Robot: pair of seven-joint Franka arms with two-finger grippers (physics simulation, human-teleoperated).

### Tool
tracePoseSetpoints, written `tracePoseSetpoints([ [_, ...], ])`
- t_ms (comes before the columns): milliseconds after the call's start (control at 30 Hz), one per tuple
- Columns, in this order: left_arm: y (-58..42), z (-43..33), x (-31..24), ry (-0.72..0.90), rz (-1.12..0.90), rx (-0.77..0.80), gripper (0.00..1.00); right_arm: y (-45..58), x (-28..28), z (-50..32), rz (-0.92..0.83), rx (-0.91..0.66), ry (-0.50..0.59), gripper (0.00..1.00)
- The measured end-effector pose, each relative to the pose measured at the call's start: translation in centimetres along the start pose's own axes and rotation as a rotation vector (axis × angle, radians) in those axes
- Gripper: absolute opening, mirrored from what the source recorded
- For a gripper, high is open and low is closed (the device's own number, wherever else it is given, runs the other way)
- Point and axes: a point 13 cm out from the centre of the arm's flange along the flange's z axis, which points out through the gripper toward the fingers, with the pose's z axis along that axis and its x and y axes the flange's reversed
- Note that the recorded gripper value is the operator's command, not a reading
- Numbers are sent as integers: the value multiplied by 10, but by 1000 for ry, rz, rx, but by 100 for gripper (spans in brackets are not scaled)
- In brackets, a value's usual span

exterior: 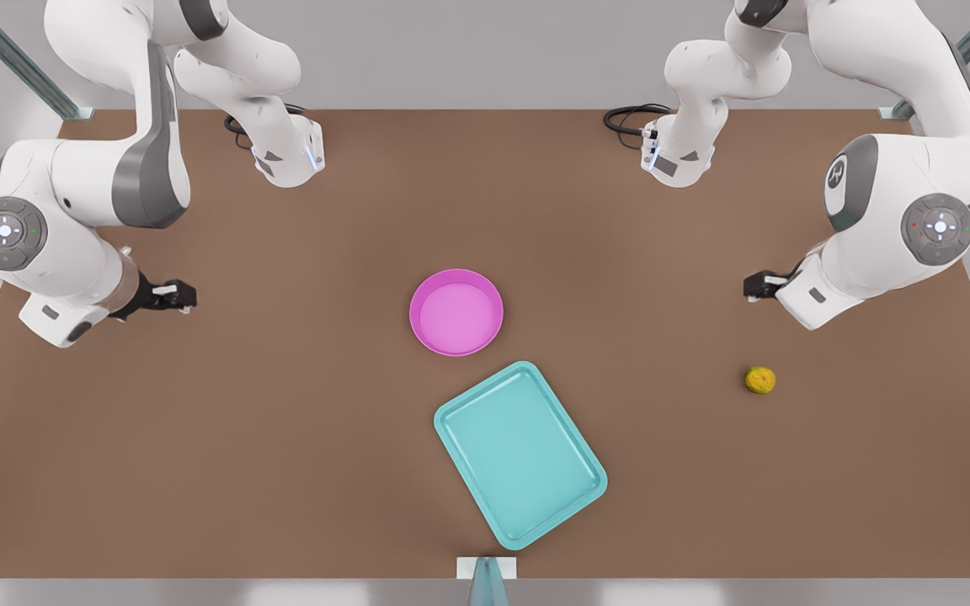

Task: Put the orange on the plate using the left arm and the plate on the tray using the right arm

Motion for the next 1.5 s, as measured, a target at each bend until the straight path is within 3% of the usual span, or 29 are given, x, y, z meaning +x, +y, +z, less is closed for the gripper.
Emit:
tracePoseSetpoints([
  [133,2,41,-16,54,-6,-2,100,-1,-5,-2,-9,3,-21,100],
  [267,72,232,-27,233,-108,15,100,0,-10,1,-16,3,-25,100],
  [400,135,315,-39,188,-158,21,100,0,-13,6,-22,1,-20,100],
  [700,146,373,-67,55,-84,8,100,2,-14,11,-33,-2,-12,100],
  [1200,143,411,-80,21,-3,3,100,0,-16,21,-36,-10,8,100],
  [1233,143,412,-80,22,0,2,81,0,-16,21,-36,-10,8,100],
  [1267,143,411,-80,21,2,1,76,0,-16,21,-36,-10,8,100],
  [1300,143,411,-80,20,5,-1,75,0,-16,22,-37,-10,9,100],
  [1400,144,409,-80,20,9,-3,60,0,-17,25,-37,-11,14,100],
  [1500,145,407,-81,18,9,-6,58,0,-17,26,-37,-11,16,100],
])
